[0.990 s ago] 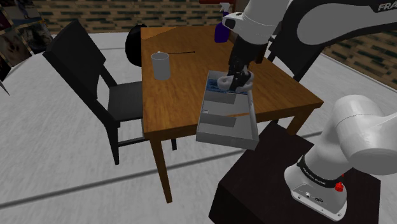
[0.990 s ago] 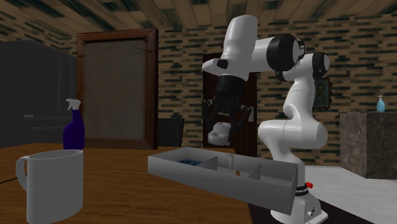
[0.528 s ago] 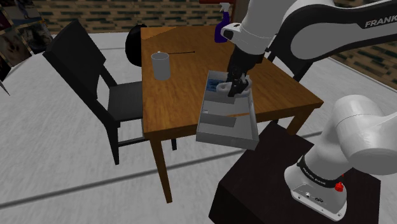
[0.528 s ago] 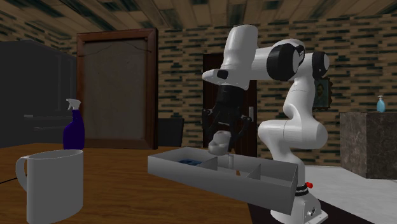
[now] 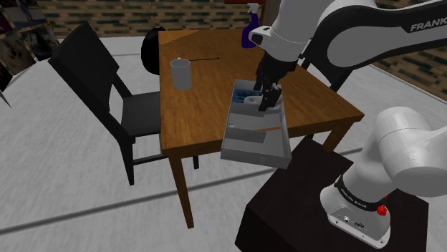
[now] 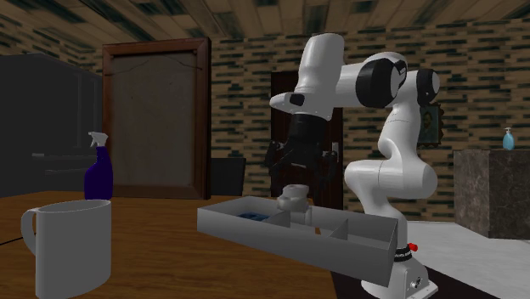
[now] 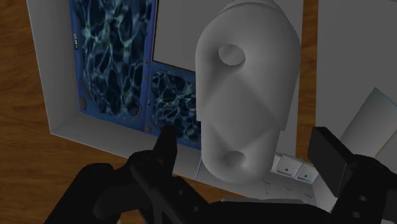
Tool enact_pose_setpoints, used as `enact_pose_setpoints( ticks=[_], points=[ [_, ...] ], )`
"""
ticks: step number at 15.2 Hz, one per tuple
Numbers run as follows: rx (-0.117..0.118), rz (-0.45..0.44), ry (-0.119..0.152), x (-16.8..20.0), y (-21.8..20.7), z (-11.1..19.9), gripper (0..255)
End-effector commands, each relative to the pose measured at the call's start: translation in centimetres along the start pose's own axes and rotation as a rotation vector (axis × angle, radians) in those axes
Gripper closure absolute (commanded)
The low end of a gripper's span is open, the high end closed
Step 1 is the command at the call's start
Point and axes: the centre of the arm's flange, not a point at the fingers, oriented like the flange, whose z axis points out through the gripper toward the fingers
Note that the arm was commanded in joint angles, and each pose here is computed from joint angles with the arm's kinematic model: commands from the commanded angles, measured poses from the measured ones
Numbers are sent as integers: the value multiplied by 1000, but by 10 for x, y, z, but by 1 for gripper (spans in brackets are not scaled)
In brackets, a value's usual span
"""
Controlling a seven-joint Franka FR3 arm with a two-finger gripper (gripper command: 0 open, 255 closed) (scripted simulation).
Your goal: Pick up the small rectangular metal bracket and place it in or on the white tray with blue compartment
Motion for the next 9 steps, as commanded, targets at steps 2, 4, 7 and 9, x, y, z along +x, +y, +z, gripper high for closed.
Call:
enact_pose_setpoints(
  ticks=[2,4,7,9],
  points=[
    [0,0,0,0,0,0,0],
    [0,0,0,0,0,-26,0],
    [0,0,0,0,0,-50,0],
    [0,0,0,0,0,-50,0]
  ],
)
